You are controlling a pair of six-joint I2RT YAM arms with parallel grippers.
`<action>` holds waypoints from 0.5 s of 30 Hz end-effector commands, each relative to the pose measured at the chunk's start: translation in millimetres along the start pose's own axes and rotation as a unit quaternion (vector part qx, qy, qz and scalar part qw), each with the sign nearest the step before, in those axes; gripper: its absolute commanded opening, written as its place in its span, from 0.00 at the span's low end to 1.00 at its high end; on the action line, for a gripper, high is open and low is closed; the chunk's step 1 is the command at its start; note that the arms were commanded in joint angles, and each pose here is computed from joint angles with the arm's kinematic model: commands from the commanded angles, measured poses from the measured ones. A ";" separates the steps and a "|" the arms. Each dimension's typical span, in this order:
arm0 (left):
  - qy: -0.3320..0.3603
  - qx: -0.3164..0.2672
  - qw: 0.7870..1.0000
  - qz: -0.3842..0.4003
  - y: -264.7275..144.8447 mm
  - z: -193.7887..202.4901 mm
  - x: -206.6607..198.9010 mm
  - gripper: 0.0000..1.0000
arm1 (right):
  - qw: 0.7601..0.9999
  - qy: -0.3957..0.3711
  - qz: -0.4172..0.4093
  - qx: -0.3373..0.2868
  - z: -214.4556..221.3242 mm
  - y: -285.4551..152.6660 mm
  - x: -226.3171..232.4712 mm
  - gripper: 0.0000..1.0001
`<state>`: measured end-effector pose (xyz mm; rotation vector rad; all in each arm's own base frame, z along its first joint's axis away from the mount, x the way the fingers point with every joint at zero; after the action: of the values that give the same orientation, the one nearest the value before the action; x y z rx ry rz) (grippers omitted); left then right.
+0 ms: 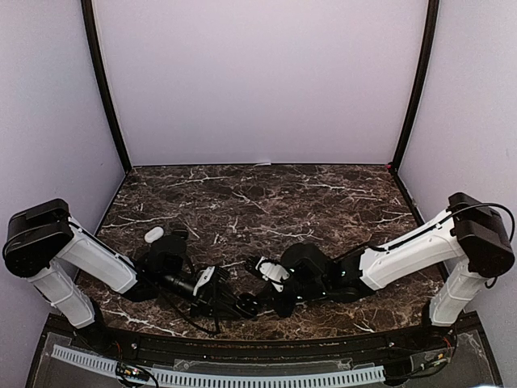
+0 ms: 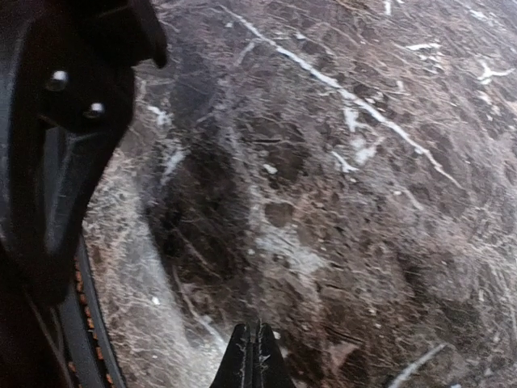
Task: Insert the wireless bluetooth earbuds into the charging case
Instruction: Close the charging case with the earbuds.
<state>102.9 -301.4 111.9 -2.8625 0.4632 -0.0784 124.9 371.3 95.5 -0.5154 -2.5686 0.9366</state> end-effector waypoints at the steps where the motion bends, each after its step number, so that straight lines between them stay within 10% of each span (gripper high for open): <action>1: 0.022 -0.012 1.000 -0.012 -2.3 -8.6 2.7 0.06 | 0.988 0.002 -0.137 -0.077 -37.1 -11.9 36.5 0.00; 15: 0.006 0.003 1.000 -0.017 1.1 -4.1 8.3 0.06 | 0.961 -0.017 -0.107 -0.254 -49.7 -102.0 25.3 0.00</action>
<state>107.2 -303.5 111.9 -2.8595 0.4227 -0.0853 90.0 349.9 189.5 -0.1693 -2.7768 0.3572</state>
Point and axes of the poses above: each gripper's point midway between its finger pads, its own y axis out along the fingers, its own x axis along the line the jaws close on, z = x × y, the point moved 5 cm from there along -y, back along the fingers, and after that the axes turned 6 degrees about y, right-handed, at the moved point
